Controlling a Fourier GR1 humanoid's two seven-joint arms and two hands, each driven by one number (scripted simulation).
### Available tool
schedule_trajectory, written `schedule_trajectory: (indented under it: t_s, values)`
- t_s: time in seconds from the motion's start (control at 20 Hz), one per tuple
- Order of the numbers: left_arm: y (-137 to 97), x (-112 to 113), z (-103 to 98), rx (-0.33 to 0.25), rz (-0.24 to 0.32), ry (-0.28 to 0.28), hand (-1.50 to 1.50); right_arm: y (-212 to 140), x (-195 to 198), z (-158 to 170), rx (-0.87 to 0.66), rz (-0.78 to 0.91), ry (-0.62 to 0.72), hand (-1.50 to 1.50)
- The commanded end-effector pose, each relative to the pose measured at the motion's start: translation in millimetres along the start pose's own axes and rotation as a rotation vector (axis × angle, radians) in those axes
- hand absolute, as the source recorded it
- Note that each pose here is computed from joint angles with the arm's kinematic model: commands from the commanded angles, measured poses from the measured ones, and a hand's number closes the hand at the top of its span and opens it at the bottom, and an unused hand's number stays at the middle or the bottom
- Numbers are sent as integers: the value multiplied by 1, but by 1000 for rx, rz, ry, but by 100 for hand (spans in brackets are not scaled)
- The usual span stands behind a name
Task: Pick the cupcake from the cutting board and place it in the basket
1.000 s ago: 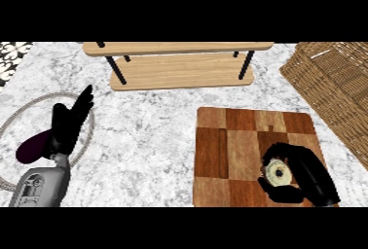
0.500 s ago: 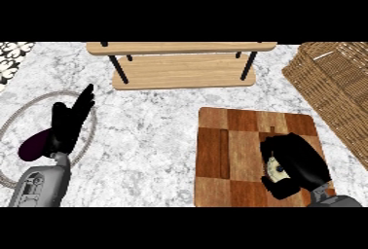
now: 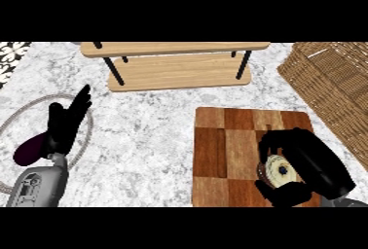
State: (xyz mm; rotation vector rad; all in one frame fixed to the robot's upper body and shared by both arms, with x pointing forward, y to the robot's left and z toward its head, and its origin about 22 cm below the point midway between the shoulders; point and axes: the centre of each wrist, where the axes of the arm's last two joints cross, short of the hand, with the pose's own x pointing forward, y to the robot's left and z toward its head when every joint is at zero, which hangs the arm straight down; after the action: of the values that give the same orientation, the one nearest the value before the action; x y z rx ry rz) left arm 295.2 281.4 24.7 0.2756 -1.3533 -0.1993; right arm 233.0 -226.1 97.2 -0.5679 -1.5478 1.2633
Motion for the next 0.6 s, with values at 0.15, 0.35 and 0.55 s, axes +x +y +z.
schedule_trajectory:
  t_s: [0.15,0.35,0.55]
  values:
    - [12,1,3,6,-5,2,0,-63,23,29,-233,-304,-59,150]
    - [-9,-10,14,-19,7,11,0,-111,40,46,-330,-280,-41,150]
    - [-4,-2,-3,-5,-2,14,0,-154,48,38,-367,-320,-20,150]
